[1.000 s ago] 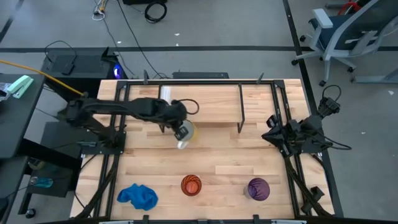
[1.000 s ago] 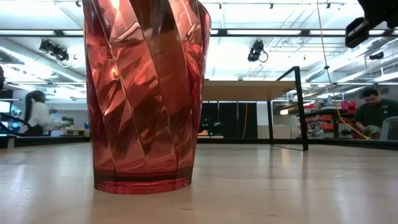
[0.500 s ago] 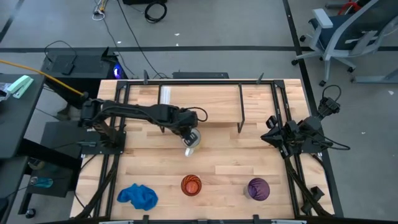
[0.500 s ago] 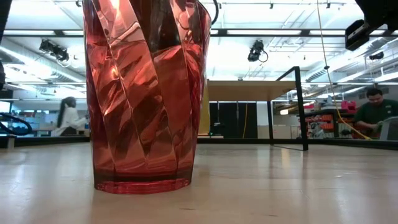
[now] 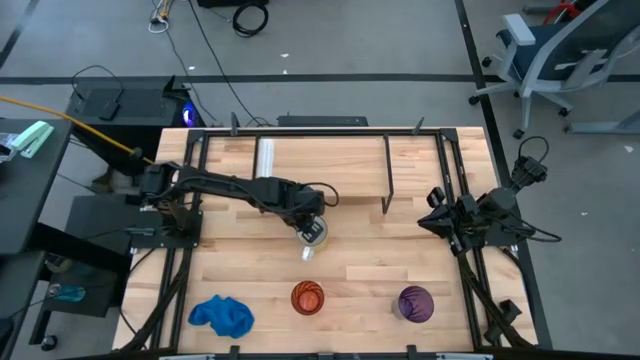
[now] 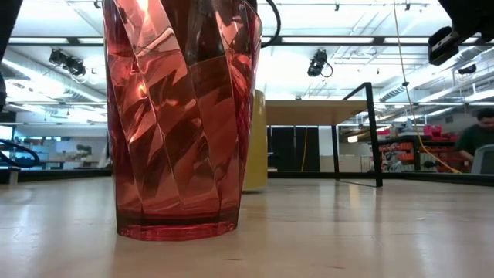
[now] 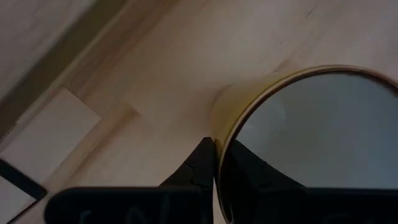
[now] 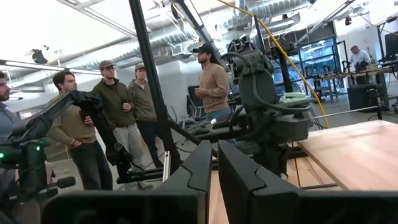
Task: Stack small to large cups/mugs on shelf
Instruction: Move the yellow mug to the center of the table
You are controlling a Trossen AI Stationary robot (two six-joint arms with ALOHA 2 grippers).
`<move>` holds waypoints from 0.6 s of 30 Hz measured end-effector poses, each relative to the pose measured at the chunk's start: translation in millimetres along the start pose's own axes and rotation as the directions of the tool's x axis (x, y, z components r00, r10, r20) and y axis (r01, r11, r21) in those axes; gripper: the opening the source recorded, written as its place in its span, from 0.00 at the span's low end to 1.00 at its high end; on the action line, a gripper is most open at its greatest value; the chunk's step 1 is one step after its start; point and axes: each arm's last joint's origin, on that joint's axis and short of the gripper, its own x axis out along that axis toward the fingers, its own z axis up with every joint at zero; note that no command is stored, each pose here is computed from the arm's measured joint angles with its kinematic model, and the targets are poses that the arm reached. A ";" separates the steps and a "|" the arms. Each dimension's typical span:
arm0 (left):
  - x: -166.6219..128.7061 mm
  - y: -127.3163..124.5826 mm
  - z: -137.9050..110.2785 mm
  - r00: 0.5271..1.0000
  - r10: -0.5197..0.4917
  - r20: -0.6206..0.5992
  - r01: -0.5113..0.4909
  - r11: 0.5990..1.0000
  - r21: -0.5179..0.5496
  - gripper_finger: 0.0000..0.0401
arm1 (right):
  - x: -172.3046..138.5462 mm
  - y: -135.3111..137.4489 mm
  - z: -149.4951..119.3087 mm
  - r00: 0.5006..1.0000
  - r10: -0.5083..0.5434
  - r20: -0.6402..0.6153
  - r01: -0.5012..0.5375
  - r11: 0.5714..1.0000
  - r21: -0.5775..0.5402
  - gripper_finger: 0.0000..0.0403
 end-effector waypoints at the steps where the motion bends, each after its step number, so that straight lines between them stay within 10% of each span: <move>1: 0.1 0.0 0.0 1.000 0.000 -0.001 0.000 1.000 0.000 0.07 | 0.0 0.0 0.1 1.000 0.000 0.001 0.000 1.000 0.001 0.08; 18: -1.7 0.4 0.3 1.000 -0.008 0.012 0.007 1.000 0.025 0.29 | 0.0 -0.2 -2.7 1.000 -0.002 -0.025 0.002 1.000 -0.009 0.08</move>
